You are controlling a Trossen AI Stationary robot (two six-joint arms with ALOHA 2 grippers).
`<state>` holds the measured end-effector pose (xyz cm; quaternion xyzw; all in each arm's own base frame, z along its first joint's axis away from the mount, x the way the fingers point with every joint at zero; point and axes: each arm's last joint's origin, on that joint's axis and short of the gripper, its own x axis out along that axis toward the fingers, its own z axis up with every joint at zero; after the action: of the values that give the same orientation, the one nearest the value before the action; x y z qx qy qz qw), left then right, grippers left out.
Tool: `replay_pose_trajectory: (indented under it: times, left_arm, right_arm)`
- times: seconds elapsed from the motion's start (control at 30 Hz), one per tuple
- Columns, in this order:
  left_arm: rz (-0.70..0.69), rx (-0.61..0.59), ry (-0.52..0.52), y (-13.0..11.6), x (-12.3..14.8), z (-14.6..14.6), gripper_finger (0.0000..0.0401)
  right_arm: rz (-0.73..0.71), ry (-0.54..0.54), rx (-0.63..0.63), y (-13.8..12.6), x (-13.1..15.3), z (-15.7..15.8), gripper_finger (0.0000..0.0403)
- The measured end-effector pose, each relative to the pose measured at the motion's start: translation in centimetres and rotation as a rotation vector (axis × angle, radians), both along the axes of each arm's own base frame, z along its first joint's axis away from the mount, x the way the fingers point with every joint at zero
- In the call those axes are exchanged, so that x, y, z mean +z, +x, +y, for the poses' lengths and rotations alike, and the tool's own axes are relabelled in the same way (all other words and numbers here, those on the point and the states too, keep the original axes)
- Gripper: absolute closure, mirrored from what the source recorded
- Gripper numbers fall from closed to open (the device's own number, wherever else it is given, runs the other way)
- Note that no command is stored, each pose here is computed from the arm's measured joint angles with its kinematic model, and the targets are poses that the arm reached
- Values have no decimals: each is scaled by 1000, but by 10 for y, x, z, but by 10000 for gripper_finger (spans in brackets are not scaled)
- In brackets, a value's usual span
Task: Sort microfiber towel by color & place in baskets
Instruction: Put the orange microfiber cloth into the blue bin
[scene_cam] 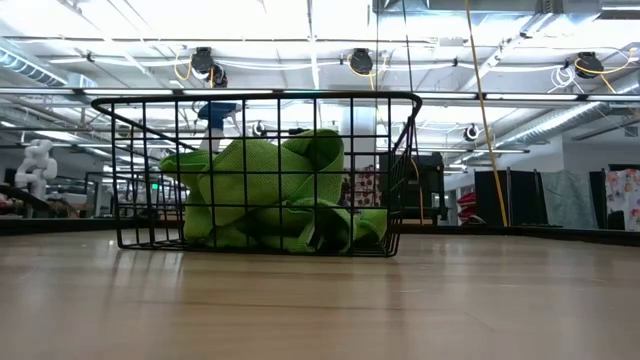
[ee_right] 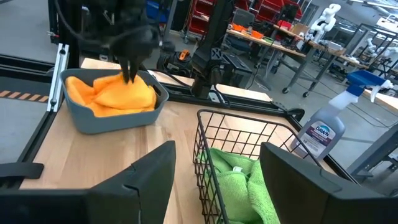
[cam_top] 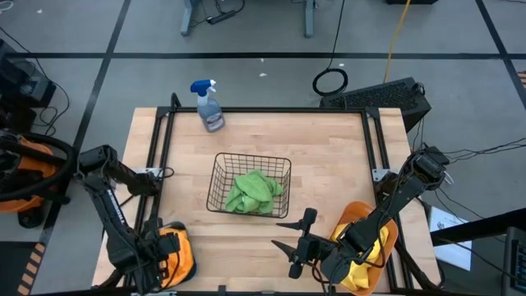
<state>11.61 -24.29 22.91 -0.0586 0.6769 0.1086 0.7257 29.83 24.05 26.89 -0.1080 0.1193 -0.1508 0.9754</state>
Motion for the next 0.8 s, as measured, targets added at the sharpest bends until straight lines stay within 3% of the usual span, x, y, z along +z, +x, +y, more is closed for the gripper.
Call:
replay_pose_trajectory:
  times: [0.07,0.2,0.3,0.63,0.8]
  left_arm:
    - [-6,10,-26,-1,-14,0,389]
    - [-34,2,-93,-2,-37,-1,379]
    - [-27,-15,-90,-2,-38,0,371]
    - [-20,-38,-70,-3,6,3,362]
    - [-72,-135,-85,-4,26,5,362]
  right_arm:
    - [0,0,1,0,0,0,177]
    - [1,0,1,0,0,0,177]
    - [-1,4,0,0,0,0,177]
    - [-1,6,-2,1,0,-1,177]
    - [12,-32,5,1,0,-1,177]
